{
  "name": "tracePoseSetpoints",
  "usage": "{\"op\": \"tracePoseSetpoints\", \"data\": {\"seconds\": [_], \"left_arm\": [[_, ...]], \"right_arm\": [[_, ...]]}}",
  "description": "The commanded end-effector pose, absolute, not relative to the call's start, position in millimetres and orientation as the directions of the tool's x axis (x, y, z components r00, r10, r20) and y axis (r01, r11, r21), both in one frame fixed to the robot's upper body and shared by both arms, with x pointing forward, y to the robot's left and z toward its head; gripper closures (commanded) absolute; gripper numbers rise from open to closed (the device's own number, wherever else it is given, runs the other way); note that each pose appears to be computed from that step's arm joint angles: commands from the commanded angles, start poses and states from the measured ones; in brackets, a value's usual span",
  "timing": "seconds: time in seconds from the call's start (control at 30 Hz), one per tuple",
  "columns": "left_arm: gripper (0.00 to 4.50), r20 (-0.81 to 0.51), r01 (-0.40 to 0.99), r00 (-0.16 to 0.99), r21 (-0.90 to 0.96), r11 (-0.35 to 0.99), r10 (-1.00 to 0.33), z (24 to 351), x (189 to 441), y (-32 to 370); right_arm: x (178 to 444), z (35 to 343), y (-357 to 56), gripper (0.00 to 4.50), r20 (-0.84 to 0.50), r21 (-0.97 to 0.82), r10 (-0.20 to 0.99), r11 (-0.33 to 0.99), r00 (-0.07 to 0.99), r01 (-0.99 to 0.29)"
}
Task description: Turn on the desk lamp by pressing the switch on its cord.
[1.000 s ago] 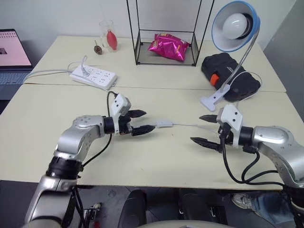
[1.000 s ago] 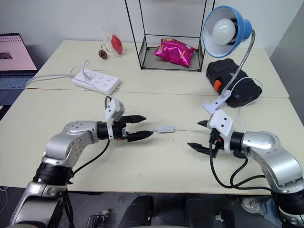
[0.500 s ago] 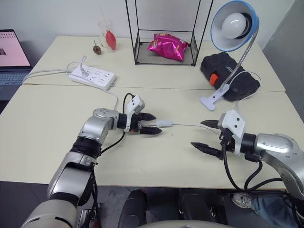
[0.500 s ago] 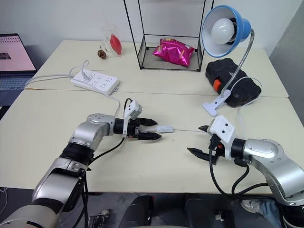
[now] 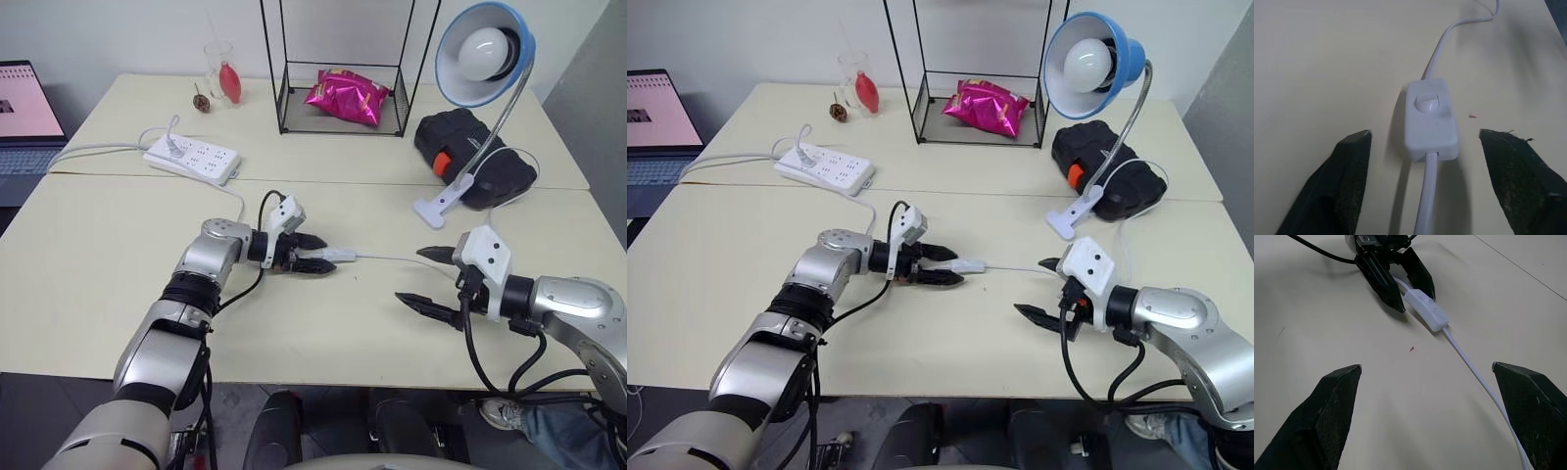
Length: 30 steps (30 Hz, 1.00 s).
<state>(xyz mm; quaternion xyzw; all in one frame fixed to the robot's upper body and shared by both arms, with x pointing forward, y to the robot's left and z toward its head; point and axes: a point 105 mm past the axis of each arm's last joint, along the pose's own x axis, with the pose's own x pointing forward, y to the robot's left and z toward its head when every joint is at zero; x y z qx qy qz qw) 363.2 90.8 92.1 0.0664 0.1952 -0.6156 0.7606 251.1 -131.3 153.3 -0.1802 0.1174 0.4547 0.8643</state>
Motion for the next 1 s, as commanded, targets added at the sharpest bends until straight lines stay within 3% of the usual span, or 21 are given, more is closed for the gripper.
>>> {"op": "tracePoseSetpoints", "data": {"seconds": [0.03,0.27,0.5,0.73,0.87,1.0], "left_arm": [[2.02,-0.392,0.972,0.143,-0.118,0.204,-0.909,89,362,84],[3.40,-0.402,0.983,0.138,-0.056,0.174,-0.905,86,360,81],[3.40,-0.314,0.967,0.234,0.168,0.189,-0.920,109,360,79],[3.40,-0.183,0.911,0.306,0.341,0.231,-0.935,141,350,70],[3.40,-0.181,0.883,0.328,0.407,0.233,-0.927,141,342,69],[3.40,-0.130,0.882,0.350,0.381,0.279,-0.928,147,341,65]], "right_arm": [[248,163,-131,0.00,-0.346,-0.238,0.746,0.516,0.568,-0.823],[249,163,-130,0.00,-0.342,-0.241,0.747,0.517,0.570,-0.821],[248,164,-128,0.00,-0.283,-0.199,0.752,0.561,0.595,-0.803],[228,145,-112,0.00,-0.201,0.143,0.772,0.633,0.604,-0.761],[239,135,-108,0.00,-0.141,0.293,0.688,0.716,0.712,-0.634],[248,133,-92,0.00,-0.082,0.461,0.678,0.675,0.730,-0.576]]}}
